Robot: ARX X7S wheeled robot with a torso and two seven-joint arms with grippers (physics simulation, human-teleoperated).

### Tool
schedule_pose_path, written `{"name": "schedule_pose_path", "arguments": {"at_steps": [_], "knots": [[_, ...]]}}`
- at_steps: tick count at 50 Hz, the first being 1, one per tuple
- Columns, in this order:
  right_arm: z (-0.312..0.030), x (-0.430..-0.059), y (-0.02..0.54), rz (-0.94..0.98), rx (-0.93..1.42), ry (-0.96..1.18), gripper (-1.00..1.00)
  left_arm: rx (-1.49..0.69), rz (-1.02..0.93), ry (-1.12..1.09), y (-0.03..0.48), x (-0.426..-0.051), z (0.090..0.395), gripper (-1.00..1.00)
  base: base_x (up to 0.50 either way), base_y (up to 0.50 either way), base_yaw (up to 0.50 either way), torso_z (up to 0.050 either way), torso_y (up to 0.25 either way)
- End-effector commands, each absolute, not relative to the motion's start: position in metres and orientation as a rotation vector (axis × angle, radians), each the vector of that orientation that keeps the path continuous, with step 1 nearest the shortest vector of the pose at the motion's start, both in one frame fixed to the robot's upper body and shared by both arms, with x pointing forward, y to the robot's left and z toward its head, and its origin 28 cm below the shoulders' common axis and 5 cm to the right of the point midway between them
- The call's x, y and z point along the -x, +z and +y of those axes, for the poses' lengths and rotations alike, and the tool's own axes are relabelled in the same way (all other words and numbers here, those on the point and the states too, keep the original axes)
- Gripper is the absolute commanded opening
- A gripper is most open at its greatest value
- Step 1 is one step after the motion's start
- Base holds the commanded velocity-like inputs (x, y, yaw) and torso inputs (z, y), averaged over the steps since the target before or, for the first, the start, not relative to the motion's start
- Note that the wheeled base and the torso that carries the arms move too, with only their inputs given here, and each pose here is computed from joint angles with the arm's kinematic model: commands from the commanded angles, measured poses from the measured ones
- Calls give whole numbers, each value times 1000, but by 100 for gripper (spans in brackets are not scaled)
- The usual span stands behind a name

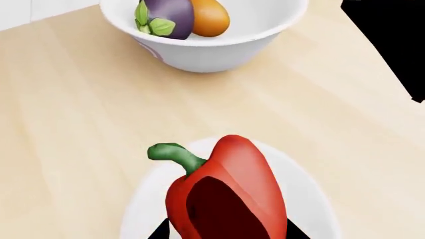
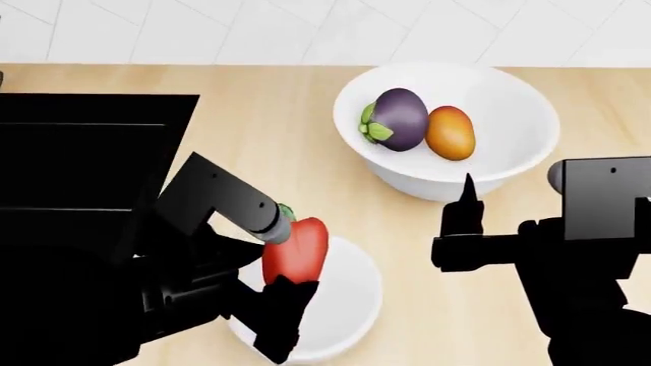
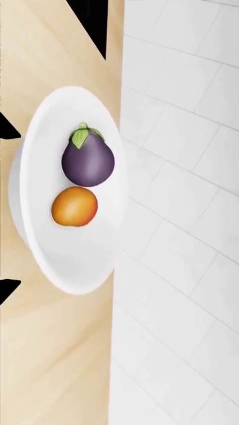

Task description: Pick the eggplants and mangos from the sink and place them in one bowl. Place the bell pepper in the other bowl. Then turn off the sink faucet.

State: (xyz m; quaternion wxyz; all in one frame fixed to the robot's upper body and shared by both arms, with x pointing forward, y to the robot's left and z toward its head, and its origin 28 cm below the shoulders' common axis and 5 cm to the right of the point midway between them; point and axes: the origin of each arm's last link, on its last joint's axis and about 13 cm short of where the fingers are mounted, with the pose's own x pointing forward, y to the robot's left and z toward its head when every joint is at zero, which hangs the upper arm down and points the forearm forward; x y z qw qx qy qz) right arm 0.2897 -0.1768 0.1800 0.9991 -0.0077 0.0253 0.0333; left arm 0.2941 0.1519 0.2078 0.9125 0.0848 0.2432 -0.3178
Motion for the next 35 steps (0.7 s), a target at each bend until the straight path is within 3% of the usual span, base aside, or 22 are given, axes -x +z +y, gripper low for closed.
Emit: {"name": "schedule_pose_path", "arguments": {"at_steps": [1, 35], "knots": [[-177, -292, 176, 55, 2, 72, 100, -158, 518, -703, 206, -297, 146, -100, 0, 0, 0, 0, 0], [-179, -292, 177, 36, -20, 67, 100, -187, 520, -703, 206, -310, 137, -100, 0, 0, 0, 0, 0]]}}
